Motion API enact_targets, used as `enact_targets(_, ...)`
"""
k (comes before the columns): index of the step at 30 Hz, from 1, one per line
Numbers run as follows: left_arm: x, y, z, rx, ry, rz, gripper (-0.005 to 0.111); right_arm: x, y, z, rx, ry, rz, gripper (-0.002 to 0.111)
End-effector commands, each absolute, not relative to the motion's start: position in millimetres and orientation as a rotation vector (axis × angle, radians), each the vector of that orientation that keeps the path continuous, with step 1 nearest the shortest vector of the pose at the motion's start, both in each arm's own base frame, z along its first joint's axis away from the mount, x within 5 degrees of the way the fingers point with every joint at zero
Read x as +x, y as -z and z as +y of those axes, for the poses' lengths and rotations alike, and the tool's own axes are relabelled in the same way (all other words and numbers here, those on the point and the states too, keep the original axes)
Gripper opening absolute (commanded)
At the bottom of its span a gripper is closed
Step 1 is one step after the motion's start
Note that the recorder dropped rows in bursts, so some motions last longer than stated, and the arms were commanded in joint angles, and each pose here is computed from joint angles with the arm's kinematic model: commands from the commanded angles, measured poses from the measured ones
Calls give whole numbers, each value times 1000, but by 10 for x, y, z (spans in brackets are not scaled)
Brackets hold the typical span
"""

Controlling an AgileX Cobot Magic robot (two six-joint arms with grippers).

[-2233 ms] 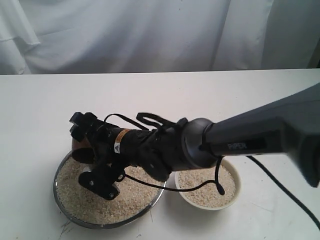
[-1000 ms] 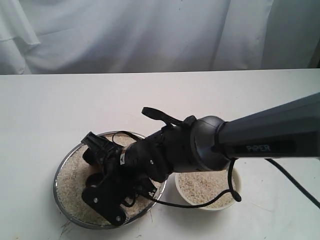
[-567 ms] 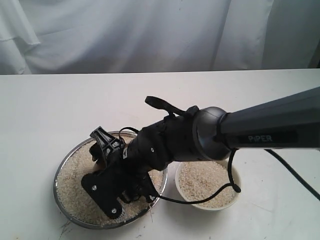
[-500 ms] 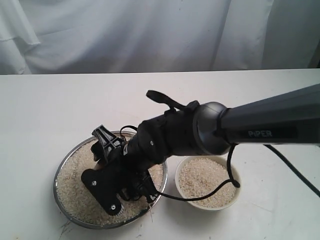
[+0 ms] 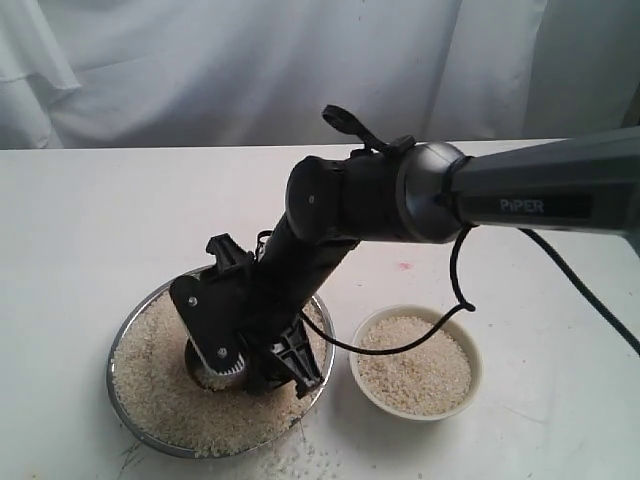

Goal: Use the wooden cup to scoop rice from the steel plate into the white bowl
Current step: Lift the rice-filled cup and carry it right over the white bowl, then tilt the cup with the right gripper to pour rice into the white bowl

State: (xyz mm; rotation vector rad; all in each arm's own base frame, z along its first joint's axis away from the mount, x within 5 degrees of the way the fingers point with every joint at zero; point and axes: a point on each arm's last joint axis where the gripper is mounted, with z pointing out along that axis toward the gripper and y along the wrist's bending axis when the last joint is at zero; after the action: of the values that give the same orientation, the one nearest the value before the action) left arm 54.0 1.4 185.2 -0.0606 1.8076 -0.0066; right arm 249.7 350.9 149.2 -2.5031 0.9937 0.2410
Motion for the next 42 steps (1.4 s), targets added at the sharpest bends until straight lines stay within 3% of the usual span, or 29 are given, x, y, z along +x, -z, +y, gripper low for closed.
enact_targets(1, 540, -1844, 15, -64, 7, 1801, 0, 2640, -1537, 3516, -2399, -365, 1126, 0)
enact_targets(10, 540, -1844, 15, -64, 7, 1801, 0, 3000, -1927, 3344, -2188, -667, 1346, 0)
enact_targets(20, 540, -1844, 15, -64, 7, 1801, 0, 3461, -2404, 2630, -2004, -727, 1544, 0)
enact_targets(30, 540, -1844, 15, -64, 7, 1801, 0, 3405, -2506, 2028, -1988, -247, 1602, 0)
enact_targets(39, 540, -1844, 15, -64, 7, 1801, 0, 3109, -1840, 1596, -1977, 300, 1456, 0)
enact_targets(42, 540, -1844, 15, -64, 7, 1801, 0, 3061, -1738, 1534, -1984, 365, 1442, 0)
